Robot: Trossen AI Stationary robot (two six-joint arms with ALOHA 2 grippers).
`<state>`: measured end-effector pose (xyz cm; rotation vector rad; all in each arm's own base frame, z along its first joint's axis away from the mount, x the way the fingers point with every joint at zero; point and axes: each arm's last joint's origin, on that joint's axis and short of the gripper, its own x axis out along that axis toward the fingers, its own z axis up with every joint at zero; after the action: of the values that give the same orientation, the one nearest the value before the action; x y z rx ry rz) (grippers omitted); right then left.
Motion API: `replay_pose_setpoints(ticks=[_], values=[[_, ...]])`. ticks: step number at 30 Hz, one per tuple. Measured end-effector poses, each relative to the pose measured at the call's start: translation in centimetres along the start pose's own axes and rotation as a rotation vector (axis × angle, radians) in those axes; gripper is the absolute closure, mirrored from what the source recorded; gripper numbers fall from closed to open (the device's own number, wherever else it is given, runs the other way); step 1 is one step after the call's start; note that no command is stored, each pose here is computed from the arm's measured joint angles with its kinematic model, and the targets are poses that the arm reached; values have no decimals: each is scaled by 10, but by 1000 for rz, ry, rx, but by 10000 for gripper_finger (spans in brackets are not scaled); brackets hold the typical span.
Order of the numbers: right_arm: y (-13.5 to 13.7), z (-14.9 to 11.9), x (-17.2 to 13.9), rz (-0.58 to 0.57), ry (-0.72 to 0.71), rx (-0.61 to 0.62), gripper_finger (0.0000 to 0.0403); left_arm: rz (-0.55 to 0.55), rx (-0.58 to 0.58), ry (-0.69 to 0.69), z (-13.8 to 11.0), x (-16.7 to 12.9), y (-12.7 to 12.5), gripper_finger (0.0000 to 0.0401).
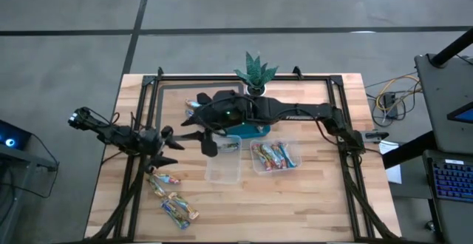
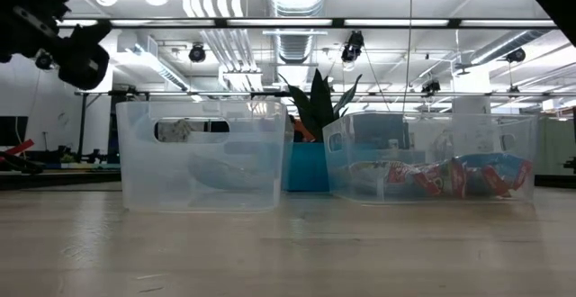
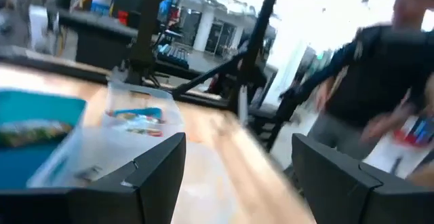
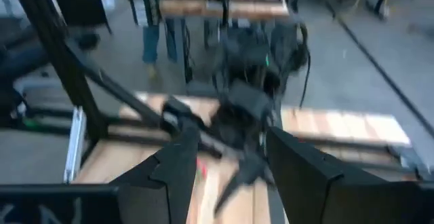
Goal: Pick and place Granola Bars by type
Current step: Put the red granola bar into the right transparent bin
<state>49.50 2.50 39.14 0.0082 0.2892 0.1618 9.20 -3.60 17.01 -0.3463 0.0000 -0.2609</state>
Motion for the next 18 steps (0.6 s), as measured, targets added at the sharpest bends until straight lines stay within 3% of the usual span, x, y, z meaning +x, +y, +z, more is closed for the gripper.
replay_pose_setpoints(ticks=[4,8,10,15,18], values=[[0,6,6,20,-151,0,234,-11,-190,-19,2,0,-1,151],[-1,5,12,25,-263,14,234,-14,-221,-22,2,0,-1,151],[-2,-2,15,22,-235,7,234,-17,-226,-27,3,0,-1,151],[-10,-17,7,-4,-3,-12,240,-27,-232,-40,4,0,-2,151],[-12,-11,-8,-9,3,-31,248,-28,-230,-42,5,0,-2,151]])
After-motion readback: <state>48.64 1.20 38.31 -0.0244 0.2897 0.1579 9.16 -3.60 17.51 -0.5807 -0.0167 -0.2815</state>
